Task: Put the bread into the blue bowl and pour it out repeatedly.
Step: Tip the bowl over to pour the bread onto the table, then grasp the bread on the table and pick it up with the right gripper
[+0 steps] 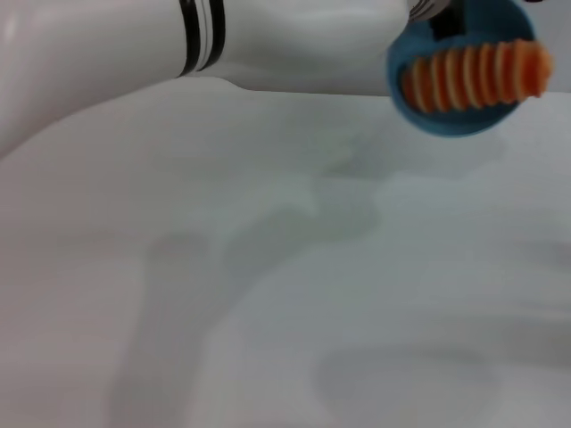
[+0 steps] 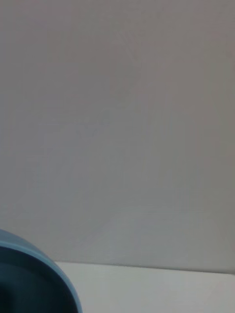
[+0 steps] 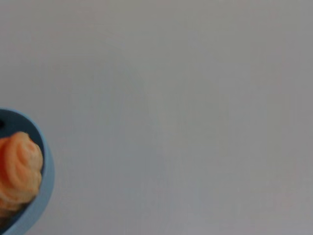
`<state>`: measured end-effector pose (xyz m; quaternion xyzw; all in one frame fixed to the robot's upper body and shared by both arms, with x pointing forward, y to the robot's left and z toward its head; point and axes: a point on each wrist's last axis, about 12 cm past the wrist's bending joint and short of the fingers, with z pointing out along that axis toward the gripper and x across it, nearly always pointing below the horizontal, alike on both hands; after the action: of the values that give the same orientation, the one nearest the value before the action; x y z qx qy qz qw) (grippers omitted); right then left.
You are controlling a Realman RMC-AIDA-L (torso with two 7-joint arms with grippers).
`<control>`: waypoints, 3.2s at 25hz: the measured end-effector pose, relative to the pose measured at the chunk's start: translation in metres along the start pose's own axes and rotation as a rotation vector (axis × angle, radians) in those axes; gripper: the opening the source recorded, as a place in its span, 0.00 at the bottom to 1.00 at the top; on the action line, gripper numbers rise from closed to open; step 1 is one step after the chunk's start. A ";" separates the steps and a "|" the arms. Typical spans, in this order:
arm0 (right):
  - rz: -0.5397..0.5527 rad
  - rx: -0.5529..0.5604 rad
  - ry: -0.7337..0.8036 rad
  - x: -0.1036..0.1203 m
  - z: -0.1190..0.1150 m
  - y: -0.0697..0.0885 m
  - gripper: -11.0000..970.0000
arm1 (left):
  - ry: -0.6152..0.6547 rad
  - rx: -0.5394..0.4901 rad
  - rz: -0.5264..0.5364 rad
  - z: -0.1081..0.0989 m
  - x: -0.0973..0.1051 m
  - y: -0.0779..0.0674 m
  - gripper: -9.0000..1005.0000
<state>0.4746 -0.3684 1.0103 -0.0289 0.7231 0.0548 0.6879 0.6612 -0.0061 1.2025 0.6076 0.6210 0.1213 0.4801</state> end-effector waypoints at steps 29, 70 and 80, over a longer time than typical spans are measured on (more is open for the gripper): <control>0.384 0.035 0.011 0.005 0.003 0.003 0.66 | -0.182 -0.064 -0.379 -0.003 0.050 -0.005 0.01; 0.738 -0.418 1.085 -0.022 0.009 0.011 0.62 | 0.122 0.129 -0.933 -0.004 0.123 -0.032 0.01; 0.732 -0.407 1.126 -0.011 0.018 0.026 0.62 | 0.118 0.126 -0.936 -0.004 0.123 -0.032 0.01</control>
<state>0.4897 -0.3405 1.0210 0.0643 0.9081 0.3938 0.1271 0.6621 0.0952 1.1254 0.2824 0.8604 -0.1115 0.4093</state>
